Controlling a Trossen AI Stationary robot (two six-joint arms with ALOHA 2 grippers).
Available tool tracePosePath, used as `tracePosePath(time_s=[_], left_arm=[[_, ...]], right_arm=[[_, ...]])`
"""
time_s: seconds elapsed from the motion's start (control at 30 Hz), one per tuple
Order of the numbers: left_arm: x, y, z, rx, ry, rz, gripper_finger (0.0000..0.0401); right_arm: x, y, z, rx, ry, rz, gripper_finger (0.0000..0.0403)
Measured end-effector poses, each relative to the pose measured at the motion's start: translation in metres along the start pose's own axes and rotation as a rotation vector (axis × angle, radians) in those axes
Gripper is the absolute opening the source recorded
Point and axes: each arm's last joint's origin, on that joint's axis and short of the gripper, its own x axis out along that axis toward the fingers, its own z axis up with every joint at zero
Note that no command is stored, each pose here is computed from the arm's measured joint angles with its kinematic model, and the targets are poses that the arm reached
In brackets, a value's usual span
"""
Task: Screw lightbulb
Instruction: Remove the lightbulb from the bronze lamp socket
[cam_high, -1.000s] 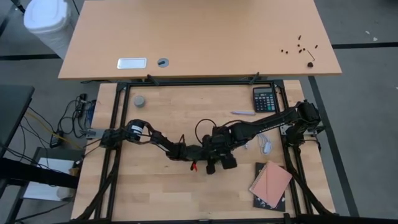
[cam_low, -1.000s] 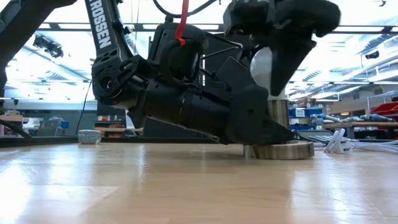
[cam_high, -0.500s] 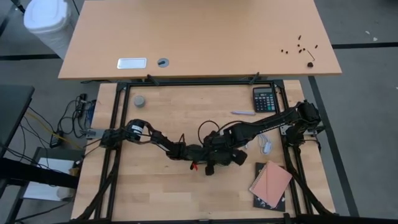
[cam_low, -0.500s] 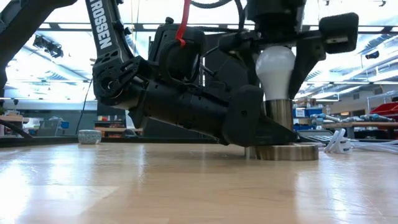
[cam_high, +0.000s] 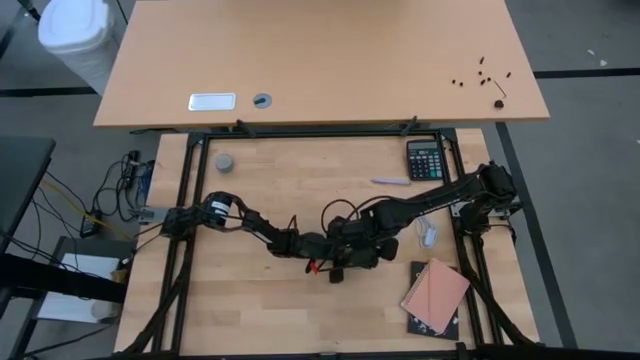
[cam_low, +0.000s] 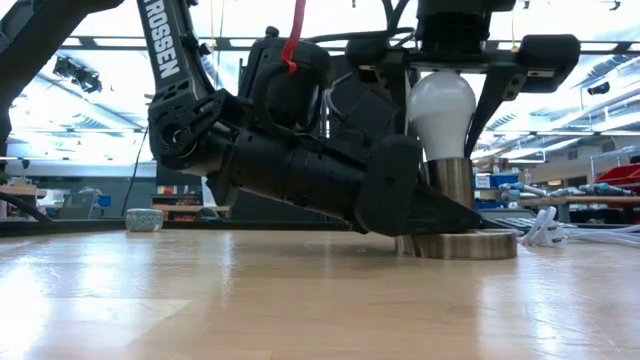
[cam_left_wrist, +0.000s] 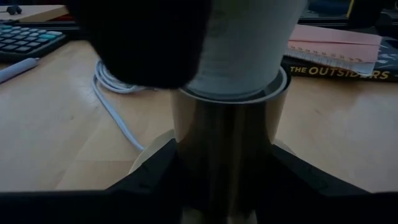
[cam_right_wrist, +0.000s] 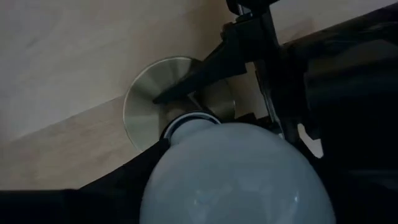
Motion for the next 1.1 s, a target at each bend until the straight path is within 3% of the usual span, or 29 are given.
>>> tracePosePath(time_s=[0.27, 0.6, 0.77, 0.93, 1.1], left_arm=[[0.0, -0.001, 0.0, 0.006, 0.01, -0.008, 0.0189], [0.0, 0.0, -0.001, 0.006, 0.017, 0.003, 0.0188], [0.0, 0.0, -0.001, 0.005, 0.018, 0.005, 0.0189], [0.0, 0.0, -0.001, 0.004, 0.018, 0.006, 0.0188], [0.0, 0.0, -0.001, 0.0, 0.018, 0.006, 0.0188]], right_arm=[[-0.001, 0.003, 0.004, 0.175, 0.005, 0.003, 0.0313], [-0.001, 0.006, 0.004, 0.459, -0.008, 0.052, 0.0394], [-0.001, 0.009, 0.006, 0.614, 0.006, 0.066, 0.0391], [-0.001, 0.008, 0.003, 0.864, 0.018, 0.066, 0.0395], [0.0, 0.002, -0.006, 1.221, 0.035, 0.058, 0.0398]])
